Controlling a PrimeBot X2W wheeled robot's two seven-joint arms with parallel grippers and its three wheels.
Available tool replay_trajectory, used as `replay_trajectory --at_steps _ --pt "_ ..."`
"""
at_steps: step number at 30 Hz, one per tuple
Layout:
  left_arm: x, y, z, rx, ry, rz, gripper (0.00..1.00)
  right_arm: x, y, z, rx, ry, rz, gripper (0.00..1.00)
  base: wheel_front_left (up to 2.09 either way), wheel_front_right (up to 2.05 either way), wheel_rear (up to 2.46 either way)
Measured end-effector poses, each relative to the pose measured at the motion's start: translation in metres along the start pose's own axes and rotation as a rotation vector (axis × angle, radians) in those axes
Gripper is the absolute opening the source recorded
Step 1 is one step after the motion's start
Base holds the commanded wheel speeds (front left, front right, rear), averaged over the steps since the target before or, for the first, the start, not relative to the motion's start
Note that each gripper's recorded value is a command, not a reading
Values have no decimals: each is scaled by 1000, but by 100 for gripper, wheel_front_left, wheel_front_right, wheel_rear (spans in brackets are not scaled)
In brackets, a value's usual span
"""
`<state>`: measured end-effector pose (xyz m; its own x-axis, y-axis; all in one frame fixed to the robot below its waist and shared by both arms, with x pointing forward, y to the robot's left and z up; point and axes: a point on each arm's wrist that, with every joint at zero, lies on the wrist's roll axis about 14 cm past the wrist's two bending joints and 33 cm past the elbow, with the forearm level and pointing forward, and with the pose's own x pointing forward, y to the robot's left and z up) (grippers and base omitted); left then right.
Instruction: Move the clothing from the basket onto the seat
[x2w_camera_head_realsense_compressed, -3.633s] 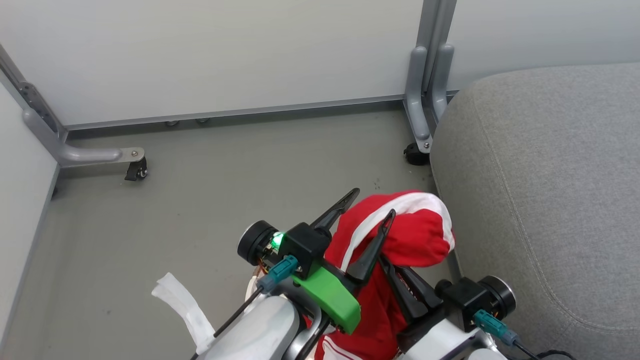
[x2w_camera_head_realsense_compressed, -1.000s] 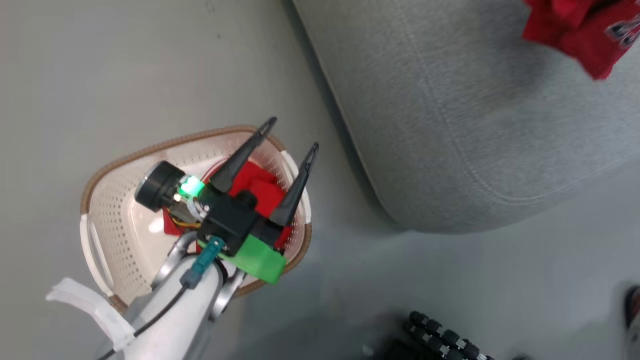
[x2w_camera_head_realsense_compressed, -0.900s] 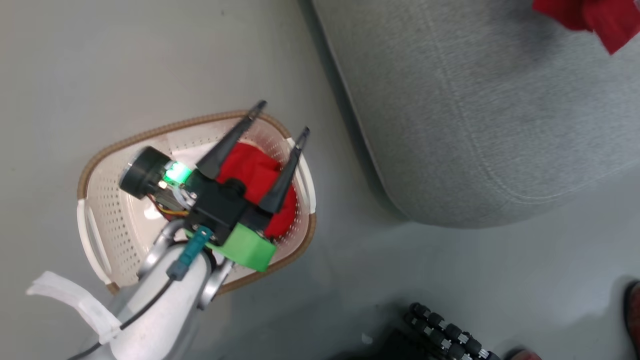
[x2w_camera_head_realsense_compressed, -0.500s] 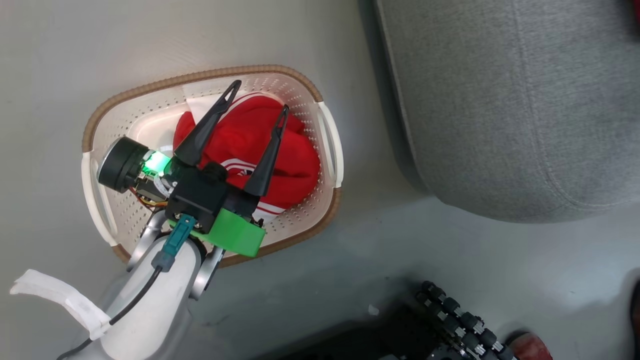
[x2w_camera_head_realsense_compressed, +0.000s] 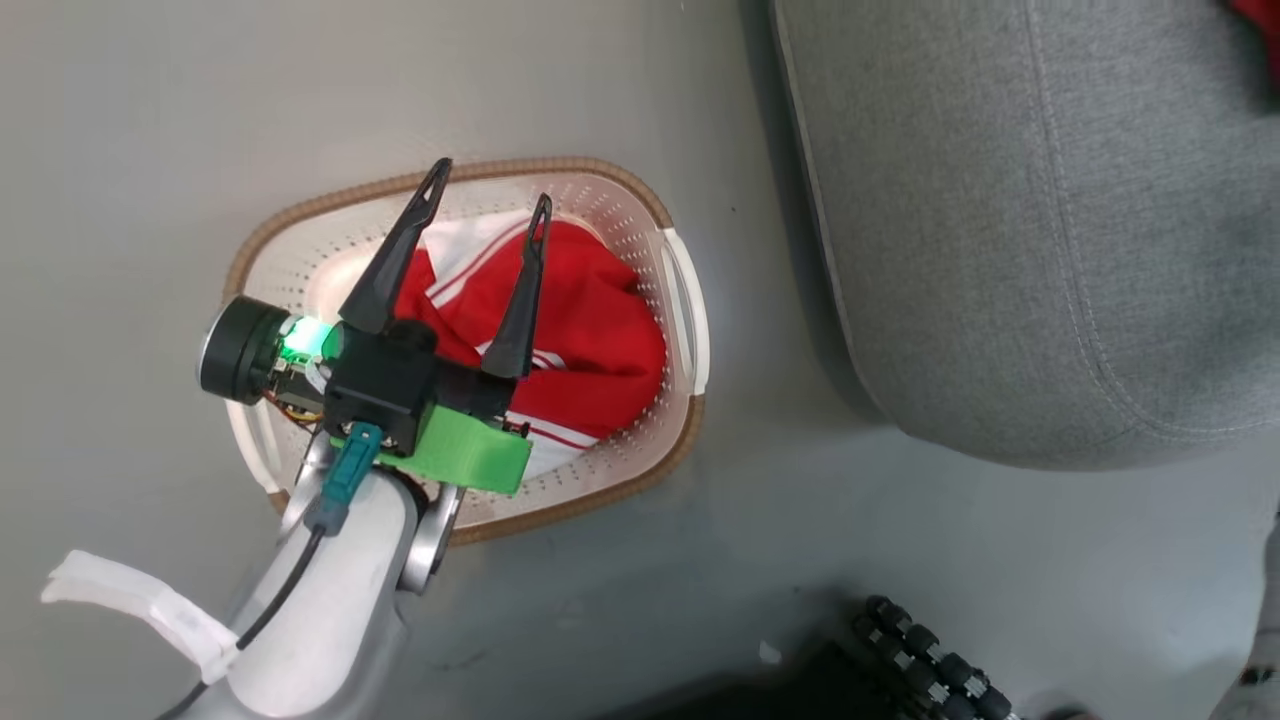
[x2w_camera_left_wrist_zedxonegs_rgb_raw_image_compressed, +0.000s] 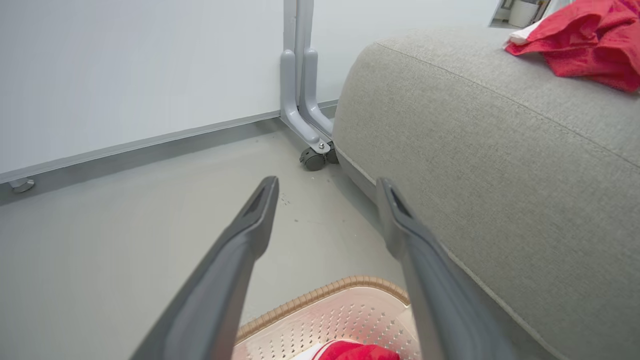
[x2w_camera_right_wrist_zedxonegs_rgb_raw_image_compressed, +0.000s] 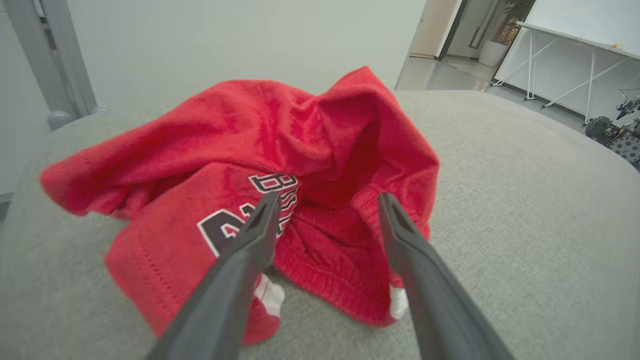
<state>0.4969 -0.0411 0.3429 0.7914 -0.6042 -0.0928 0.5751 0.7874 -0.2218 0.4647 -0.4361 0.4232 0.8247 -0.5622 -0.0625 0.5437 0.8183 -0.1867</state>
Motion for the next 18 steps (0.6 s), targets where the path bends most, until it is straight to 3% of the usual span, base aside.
replay_trajectory --at_steps 7,18 --pt "-19 1 43 -21 -71 86 100 -43 51 4 56 8 166 100 0 0 0" --pt "-93 32 86 -24 -106 331 100 -135 168 31 188 9 587 100 0 0 0"
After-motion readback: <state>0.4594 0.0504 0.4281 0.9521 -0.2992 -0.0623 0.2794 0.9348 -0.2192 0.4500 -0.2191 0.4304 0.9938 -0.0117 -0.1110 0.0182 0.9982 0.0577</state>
